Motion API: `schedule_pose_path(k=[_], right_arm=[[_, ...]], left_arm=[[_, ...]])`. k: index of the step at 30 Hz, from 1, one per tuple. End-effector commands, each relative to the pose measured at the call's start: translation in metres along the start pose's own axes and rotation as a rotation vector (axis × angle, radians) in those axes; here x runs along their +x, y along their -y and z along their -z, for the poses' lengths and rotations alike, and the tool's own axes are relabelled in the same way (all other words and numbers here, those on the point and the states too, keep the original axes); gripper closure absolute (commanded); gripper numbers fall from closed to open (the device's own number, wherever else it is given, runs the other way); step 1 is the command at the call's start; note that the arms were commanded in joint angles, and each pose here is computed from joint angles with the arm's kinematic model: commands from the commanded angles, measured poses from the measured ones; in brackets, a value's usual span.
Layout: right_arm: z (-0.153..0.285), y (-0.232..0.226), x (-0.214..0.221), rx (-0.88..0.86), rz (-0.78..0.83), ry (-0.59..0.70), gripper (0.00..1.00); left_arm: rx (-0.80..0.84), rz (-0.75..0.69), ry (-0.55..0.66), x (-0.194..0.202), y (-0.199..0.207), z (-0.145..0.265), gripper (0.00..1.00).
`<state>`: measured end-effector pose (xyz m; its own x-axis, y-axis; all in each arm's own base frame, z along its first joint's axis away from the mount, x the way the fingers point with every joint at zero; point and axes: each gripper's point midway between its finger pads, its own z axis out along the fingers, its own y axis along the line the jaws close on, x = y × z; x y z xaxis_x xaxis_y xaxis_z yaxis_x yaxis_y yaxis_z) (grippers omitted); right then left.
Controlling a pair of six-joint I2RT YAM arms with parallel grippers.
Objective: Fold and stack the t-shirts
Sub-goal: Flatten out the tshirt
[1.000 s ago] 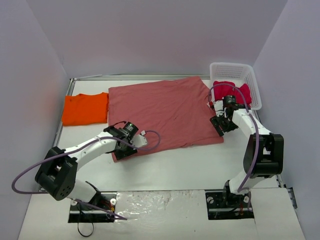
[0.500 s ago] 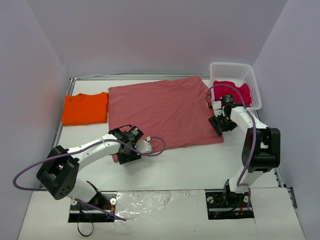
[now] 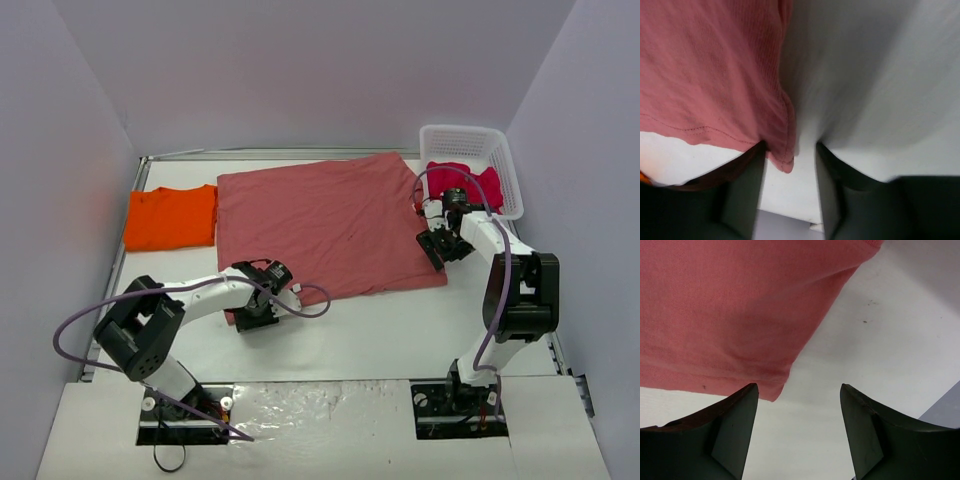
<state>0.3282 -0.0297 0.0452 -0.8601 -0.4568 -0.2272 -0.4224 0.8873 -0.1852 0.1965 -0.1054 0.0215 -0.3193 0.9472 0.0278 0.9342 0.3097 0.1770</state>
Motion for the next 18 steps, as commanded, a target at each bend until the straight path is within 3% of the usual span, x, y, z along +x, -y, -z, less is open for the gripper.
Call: schedule_pose_path(k=[1, 7, 11, 18], right_arm=[[0.013, 0.002, -0.003, 0.008, 0.003, 0.007, 0.38], [0.013, 0.002, 0.007, 0.019, 0.026, -0.014, 0.38], [0.015, -0.001, 0.015, -0.001, 0.062, -0.045, 0.38], [0.016, -0.026, 0.032, -0.184, 0.084, -0.098, 0.42]], left_arm=[[-0.060, 0.006, -0.051, 0.002, -0.012, -0.003, 0.64], [-0.074, 0.018, -0.065, 0.000, -0.014, -0.009, 0.97], [-0.126, 0.029, -0.063, 0.003, -0.023, -0.004, 0.98], [-0.191, 0.064, -0.052, 0.008, -0.040, 0.014, 0.98]])
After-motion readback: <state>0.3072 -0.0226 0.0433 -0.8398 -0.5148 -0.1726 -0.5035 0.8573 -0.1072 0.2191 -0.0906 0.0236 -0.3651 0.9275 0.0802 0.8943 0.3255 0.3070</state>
